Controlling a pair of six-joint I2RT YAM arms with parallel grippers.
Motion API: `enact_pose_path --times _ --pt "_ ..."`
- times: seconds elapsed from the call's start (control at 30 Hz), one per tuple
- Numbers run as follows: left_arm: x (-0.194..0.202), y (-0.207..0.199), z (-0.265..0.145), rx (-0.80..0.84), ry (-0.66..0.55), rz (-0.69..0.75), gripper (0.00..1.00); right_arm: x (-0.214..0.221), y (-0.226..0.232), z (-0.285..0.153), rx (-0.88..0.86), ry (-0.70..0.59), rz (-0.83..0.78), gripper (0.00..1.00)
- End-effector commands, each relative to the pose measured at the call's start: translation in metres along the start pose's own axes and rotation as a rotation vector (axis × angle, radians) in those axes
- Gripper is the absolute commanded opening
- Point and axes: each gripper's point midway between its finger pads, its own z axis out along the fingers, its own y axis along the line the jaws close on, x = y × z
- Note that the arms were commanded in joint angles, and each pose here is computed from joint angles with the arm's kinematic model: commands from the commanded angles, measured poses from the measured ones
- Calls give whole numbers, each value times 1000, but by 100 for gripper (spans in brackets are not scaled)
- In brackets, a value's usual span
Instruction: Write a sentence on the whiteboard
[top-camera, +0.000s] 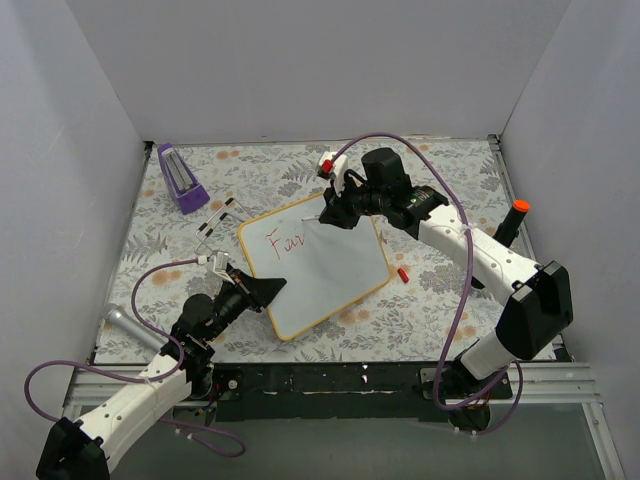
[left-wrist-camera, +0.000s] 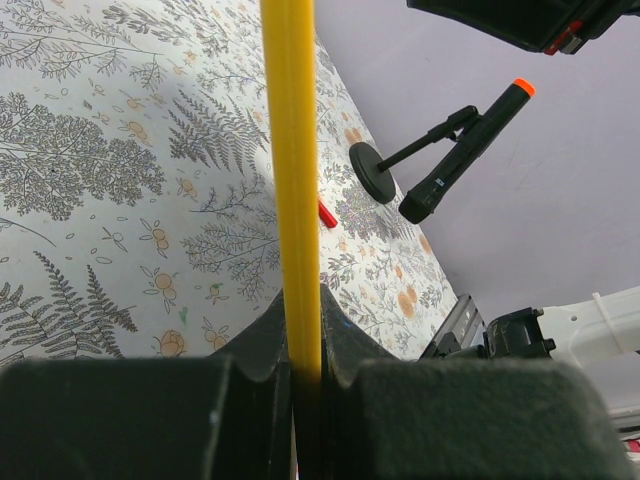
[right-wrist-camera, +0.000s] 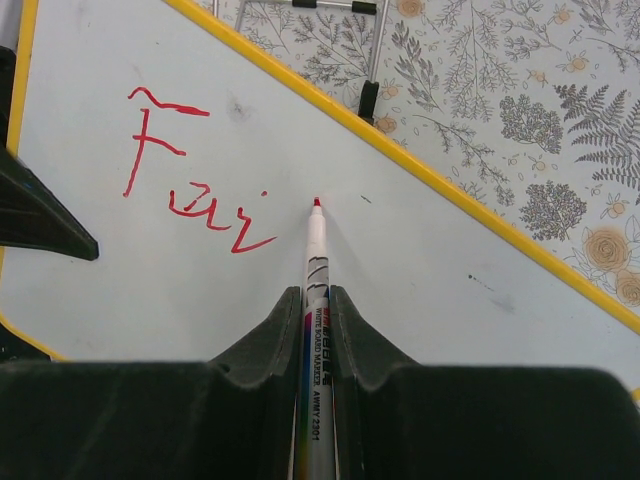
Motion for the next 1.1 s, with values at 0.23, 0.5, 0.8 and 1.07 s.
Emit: enact_pose_path --times 0.23,0.5,0.8,1.07 --pt "-30 -40 -2 159 -110 66 0 14 16 -12 -42 13 -7 1" --pt "-29 -39 -1 157 -108 66 0 31 22 -19 -43 39 -16 1" --pt "-29 -40 -1 158 -103 70 0 -13 -2 -25 29 -43 -44 1" --pt "-30 -41 -1 158 -103 72 0 -23 -13 -17 49 -57 -27 1"
